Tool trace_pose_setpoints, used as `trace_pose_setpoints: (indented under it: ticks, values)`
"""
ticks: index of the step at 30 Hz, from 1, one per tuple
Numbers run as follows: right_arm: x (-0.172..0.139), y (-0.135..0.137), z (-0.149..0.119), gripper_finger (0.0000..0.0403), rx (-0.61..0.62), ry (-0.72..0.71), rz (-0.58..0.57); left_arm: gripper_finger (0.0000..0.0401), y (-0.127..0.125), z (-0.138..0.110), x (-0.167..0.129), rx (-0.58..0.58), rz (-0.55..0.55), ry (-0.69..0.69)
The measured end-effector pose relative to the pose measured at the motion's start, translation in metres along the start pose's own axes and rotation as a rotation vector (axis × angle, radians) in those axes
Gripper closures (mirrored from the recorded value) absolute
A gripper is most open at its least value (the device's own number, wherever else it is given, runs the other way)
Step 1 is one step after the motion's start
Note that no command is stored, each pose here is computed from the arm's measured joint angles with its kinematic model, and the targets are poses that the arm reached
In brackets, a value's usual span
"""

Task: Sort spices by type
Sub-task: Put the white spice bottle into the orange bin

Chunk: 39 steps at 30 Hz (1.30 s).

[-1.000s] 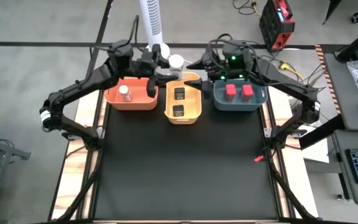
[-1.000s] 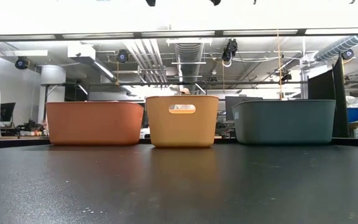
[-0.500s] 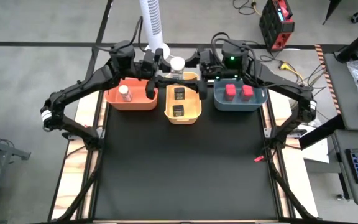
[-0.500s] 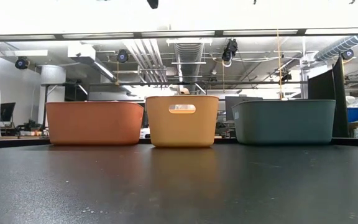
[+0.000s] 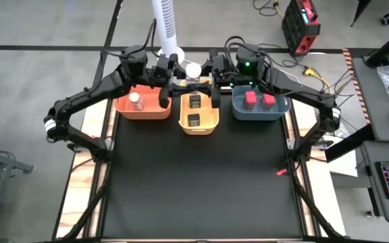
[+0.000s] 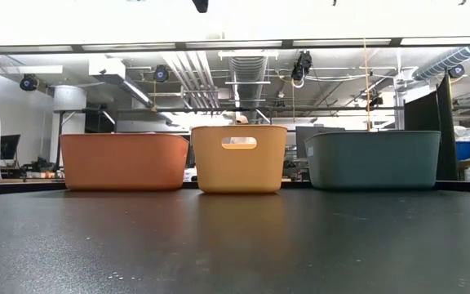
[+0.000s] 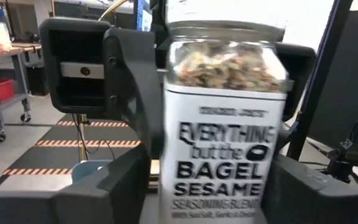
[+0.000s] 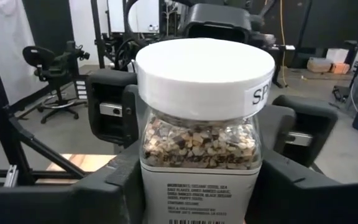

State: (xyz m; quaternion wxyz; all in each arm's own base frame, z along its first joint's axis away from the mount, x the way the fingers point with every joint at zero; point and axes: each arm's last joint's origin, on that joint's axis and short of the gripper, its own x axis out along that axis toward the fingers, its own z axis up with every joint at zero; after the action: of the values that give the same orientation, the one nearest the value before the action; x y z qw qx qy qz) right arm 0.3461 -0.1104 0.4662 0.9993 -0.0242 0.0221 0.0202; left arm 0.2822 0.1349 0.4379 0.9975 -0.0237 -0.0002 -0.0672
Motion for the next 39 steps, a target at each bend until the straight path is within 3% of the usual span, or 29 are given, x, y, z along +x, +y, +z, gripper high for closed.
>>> trace_pose_setpoints:
  ticks: [4,10,16,20,24,33,39]
  values:
    - [0.000,0.000,0.000,0.0210,0.003,0.003,0.000,0.0136,0.000,-0.001,0.000,-0.032,0.001,0.012]
    - [-0.008,0.001,0.000,0.0210,0.018,0.051,-0.029,0.0135,0.000,-0.001,-0.003,-0.072,0.010,0.048]
    - [-0.028,0.008,0.000,0.0210,0.037,0.230,-0.074,0.0143,-0.001,0.014,-0.015,-0.070,0.036,0.115]
    - [-0.030,0.015,-0.012,0.0210,0.054,0.388,-0.083,0.0144,-0.005,0.030,-0.020,-0.015,0.157,0.115]
    - [-0.030,0.016,-0.015,0.0210,0.054,0.417,-0.088,0.0139,-0.016,0.038,-0.018,0.068,0.200,0.129]
    - [-0.030,0.015,-0.015,0.0210,0.018,0.420,-0.102,0.0109,-0.020,0.032,-0.006,0.026,0.179,0.147]
    - [-0.030,0.015,-0.017,0.0210,0.010,0.428,-0.100,0.0107,-0.017,0.017,0.025,-0.009,0.080,0.170]
